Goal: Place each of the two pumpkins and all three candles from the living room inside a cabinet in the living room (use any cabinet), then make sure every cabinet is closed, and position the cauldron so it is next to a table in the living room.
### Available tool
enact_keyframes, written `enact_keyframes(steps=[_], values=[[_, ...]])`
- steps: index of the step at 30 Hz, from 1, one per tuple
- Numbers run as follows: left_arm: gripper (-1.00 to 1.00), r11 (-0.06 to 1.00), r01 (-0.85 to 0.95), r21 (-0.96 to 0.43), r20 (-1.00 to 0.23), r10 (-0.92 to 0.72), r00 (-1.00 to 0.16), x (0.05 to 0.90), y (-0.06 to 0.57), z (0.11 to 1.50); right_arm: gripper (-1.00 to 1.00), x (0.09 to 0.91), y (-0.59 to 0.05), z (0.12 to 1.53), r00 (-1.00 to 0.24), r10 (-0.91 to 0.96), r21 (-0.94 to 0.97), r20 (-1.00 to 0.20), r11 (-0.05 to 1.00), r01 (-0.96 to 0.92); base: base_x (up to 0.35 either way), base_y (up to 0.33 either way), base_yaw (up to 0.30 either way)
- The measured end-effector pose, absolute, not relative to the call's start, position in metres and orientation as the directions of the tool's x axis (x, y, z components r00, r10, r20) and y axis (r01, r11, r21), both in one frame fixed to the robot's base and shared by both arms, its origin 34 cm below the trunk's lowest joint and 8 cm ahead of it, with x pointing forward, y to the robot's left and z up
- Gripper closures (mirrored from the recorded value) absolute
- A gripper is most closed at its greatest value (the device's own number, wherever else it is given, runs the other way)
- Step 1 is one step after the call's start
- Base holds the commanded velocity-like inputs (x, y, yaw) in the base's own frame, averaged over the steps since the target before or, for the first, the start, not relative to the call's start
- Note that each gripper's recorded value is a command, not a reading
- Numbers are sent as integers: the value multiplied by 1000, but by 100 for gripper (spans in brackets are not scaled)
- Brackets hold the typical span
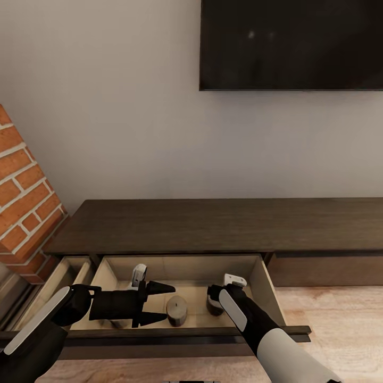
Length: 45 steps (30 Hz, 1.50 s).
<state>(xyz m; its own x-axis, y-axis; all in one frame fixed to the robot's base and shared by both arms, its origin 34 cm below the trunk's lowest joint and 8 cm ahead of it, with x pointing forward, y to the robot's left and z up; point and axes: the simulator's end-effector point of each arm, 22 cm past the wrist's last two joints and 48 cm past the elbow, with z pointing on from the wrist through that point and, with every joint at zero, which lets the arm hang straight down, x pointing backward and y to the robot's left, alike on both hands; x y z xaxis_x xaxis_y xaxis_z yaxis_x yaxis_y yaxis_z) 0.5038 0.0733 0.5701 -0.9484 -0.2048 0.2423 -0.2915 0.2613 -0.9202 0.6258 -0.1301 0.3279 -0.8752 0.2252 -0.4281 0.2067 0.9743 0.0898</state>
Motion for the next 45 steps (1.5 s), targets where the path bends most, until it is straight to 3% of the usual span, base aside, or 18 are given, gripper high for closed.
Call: enact_keyframes(steps=[15,26,45], values=[[-100,262,-293,-920,243,-207,-948,512,74,599,-100,631,-130,356,-880,226,91,-418,974,207,0,0,0],[-100,263,-295,-919,245,-206,-947,517,74,622,-100,612,-125,372,-941,159,73,-297,987,143,0,0,0],[-100,263,-298,-918,249,-203,-947,524,72,662,-100,648,-110,446,-915,155,129,-373,985,115,0,0,0]])
